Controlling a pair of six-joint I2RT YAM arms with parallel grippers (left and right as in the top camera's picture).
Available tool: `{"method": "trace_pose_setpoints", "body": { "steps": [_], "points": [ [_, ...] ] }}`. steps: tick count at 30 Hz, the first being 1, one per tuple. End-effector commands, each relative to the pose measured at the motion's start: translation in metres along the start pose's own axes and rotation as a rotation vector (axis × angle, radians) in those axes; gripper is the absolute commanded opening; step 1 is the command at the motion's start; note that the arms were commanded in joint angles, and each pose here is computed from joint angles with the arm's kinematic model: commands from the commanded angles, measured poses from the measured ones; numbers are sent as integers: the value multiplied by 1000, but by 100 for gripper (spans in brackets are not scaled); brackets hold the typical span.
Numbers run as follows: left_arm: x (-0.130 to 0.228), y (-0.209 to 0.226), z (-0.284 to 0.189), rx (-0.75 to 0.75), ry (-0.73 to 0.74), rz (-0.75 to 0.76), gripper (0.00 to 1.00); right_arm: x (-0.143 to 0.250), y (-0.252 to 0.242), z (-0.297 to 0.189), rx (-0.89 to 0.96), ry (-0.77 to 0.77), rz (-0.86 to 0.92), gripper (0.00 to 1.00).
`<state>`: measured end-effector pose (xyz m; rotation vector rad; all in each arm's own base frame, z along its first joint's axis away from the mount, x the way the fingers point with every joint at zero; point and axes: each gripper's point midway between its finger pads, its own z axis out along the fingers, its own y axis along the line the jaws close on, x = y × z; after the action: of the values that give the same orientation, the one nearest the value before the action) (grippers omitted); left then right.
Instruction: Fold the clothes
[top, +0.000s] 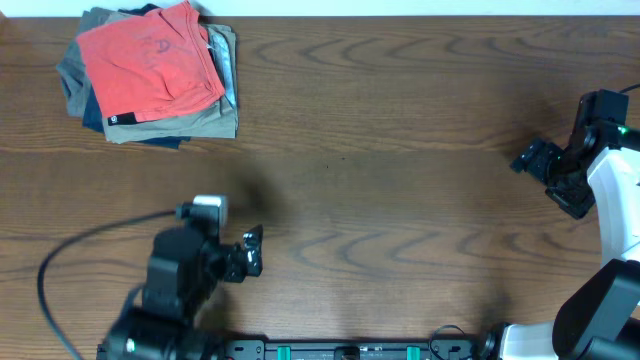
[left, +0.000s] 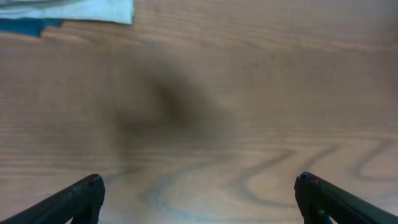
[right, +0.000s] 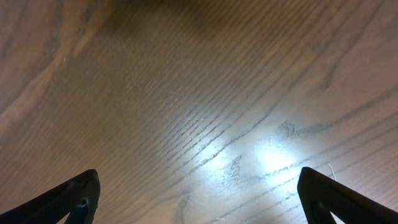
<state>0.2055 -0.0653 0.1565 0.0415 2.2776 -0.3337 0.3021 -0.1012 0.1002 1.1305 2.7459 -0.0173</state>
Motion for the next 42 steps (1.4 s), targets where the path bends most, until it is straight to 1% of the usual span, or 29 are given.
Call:
{"method": "trace_pose_setpoints", "body": {
  "steps": [1,3,10,18,28,37,42],
  "points": [
    [10,15,3,-20,-123,28,98,-4,0,-5,-4,-17,-4,99],
    [12,22,5,-27,-201,15,98,-4,0,-5,-4,-18,-3,99],
    [1,33,6,-43,-380,2,98,-4,0,-5,-4,-18,-3,99],
    [-9,50,16,-88,-473,-21,98,-5,0,-5,-4,-18,-3,99],
    [-22,53,23,-80,-605,-8,98,-4,0,-5,-4,-18,-3,99],
    [-18,71,23,-146,-592,-39,98,-4,0,-5,-4,-18,-3,99],
    [-18,73,23,-153,-593,-43,98,-5,0,-5,-4,-18,-3,99]
  ]
}}
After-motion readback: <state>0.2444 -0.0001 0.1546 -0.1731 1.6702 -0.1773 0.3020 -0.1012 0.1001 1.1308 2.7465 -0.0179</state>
